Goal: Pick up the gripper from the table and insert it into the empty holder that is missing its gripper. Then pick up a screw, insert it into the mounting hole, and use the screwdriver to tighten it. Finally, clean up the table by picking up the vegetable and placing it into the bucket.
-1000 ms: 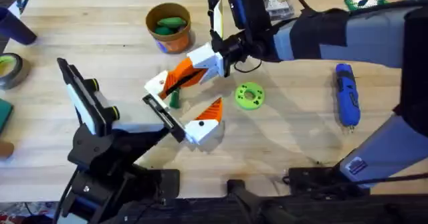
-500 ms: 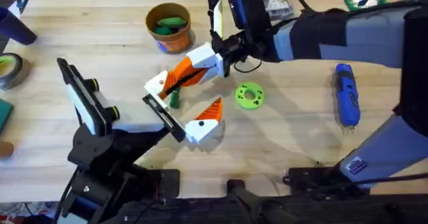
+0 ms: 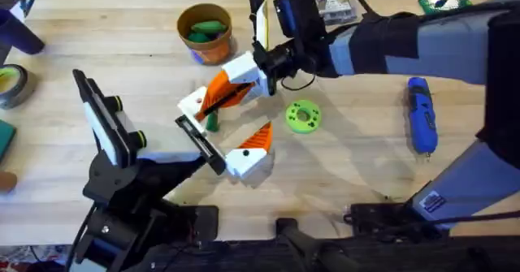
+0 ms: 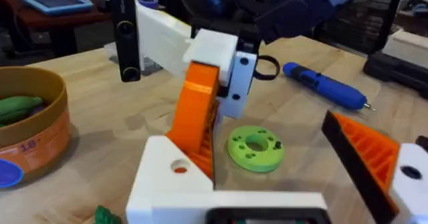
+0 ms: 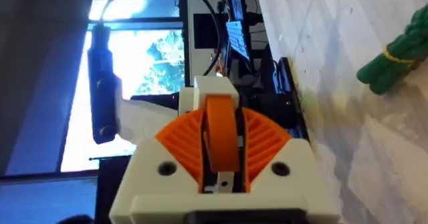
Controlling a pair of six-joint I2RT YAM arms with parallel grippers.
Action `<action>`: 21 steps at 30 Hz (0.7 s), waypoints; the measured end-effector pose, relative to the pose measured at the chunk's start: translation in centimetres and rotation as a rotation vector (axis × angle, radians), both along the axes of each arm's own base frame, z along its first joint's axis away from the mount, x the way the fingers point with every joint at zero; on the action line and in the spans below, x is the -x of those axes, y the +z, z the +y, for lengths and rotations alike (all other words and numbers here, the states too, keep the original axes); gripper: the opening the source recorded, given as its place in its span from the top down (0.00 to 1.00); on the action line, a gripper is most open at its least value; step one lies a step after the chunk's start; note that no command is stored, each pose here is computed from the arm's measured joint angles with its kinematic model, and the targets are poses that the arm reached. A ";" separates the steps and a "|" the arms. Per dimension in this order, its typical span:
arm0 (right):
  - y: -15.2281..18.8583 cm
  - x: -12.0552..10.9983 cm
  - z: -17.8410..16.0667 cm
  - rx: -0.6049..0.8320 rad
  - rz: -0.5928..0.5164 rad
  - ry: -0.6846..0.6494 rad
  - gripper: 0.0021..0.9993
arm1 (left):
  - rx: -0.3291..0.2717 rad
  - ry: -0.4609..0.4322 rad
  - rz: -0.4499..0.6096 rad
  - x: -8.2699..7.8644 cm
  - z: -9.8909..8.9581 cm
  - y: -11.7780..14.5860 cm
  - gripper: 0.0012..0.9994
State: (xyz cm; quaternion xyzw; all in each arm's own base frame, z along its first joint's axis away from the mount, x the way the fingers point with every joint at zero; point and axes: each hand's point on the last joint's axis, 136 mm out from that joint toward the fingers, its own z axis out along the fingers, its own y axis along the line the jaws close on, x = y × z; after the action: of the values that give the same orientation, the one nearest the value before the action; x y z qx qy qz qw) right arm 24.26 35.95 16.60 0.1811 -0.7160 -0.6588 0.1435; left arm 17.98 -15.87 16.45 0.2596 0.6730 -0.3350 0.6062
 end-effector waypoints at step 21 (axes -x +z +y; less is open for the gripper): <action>-0.5 -0.2 0.1 0.009 0.001 -0.008 0.52 | -0.008 -0.001 -0.011 0.0 0.0 0.0 0.01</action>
State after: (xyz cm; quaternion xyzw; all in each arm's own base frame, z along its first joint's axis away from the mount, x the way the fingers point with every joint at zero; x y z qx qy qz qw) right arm 24.43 36.00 16.11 0.1772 -0.7198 -0.6560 0.1418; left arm 17.98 -15.87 16.47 0.2638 0.6710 -0.3312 0.6087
